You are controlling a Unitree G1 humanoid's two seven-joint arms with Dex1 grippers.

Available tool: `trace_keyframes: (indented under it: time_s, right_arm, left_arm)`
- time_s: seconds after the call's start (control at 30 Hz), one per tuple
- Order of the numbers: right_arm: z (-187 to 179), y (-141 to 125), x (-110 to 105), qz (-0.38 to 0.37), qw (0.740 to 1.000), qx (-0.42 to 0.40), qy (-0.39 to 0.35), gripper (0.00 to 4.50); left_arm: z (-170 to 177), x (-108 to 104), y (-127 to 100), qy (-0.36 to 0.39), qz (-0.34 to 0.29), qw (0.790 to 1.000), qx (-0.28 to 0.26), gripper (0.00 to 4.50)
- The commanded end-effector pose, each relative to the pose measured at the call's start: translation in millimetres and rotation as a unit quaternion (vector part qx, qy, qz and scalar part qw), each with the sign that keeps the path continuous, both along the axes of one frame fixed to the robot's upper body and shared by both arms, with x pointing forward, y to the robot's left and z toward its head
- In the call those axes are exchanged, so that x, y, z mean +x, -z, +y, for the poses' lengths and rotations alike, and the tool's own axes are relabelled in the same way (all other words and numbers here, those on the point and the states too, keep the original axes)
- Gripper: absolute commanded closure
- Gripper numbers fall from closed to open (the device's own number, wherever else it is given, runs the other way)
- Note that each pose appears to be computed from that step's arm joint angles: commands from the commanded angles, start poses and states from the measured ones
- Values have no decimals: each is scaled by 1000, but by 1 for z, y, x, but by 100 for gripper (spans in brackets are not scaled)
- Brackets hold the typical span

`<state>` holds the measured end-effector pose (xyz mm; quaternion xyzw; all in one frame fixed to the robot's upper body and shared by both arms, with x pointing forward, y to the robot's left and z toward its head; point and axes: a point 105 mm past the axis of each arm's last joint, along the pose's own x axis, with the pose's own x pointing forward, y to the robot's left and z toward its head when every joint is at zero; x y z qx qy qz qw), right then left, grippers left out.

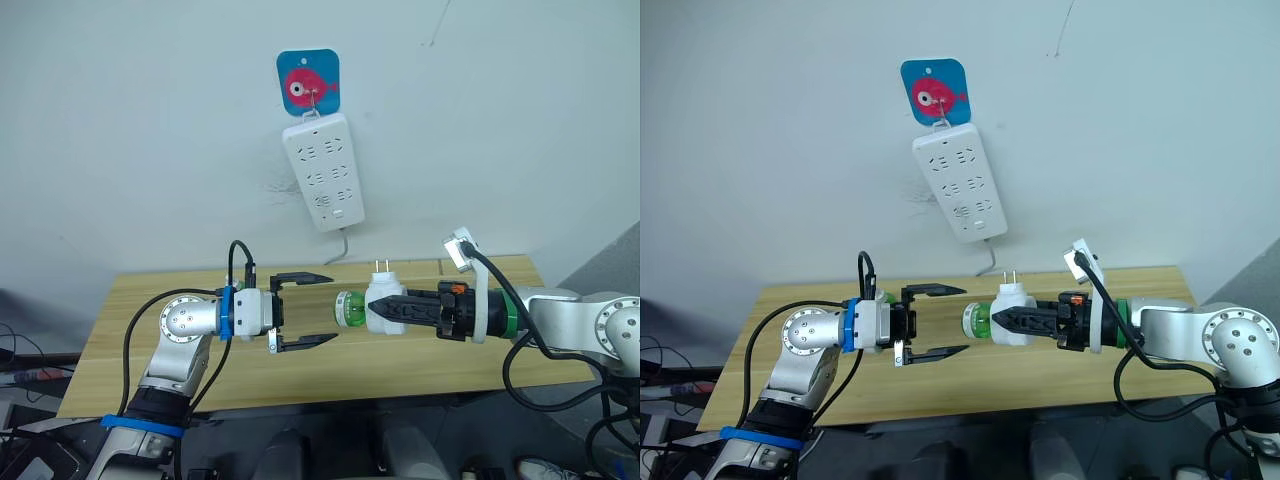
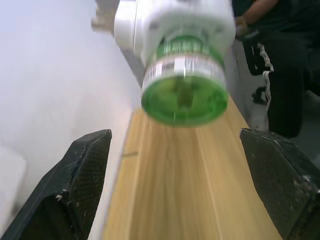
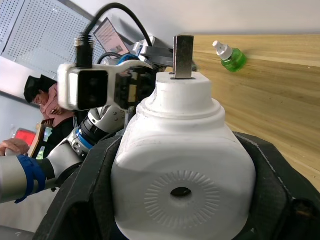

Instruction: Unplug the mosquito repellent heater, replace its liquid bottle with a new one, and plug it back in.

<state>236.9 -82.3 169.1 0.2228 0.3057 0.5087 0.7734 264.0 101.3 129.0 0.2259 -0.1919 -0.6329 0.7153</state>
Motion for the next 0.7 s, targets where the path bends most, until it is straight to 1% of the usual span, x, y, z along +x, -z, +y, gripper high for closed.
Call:
trace_keyframes:
  time_s: [0.03, 0.17, 0.27, 0.37, 0.5, 0.53, 0.57, 0.6, 0.7]
  right_arm:
    - [2, -13, 0, -16, 1000, 20, -2, 150]
    - [3, -12, -1, -16, 1000, 18, -4, 150]
    - [4, -12, -2, -16, 1000, 17, -5, 150]
    - [4, -12, -2, -17, 1000, 16, -6, 150]
    - [4, -12, -2, -20, 1000, 13, -6, 150]
    - [4, -12, -2, -20, 1000, 13, -6, 150]
    - [4, -12, -2, -21, 1000, 13, -6, 150]
    - [4, -12, -2, -22, 1000, 11, -7, 150]
    - [5, -12, -4, -26, 1000, 8, -12, 150]
  left_arm:
    - [-12, 0, -15, 6, -28, 999, -30, 17]
    - [-23, -3, -20, 28, -26, 998, -46, 17]
    - [-27, -6, -20, 40, -24, 998, -44, 17]
    - [-31, -8, -19, 51, -16, 998, -42, 77]
    - [-34, -9, -23, 60, 3, 997, -38, 204]
    - [-34, -10, -23, 65, 10, 997, -31, 225]
    - [-33, -11, -23, 69, 17, 997, -25, 225]
    - [-32, -10, -23, 70, 39, 997, -17, 225]
    - [-29, -8, -21, 70, 122, 990, 15, 225]
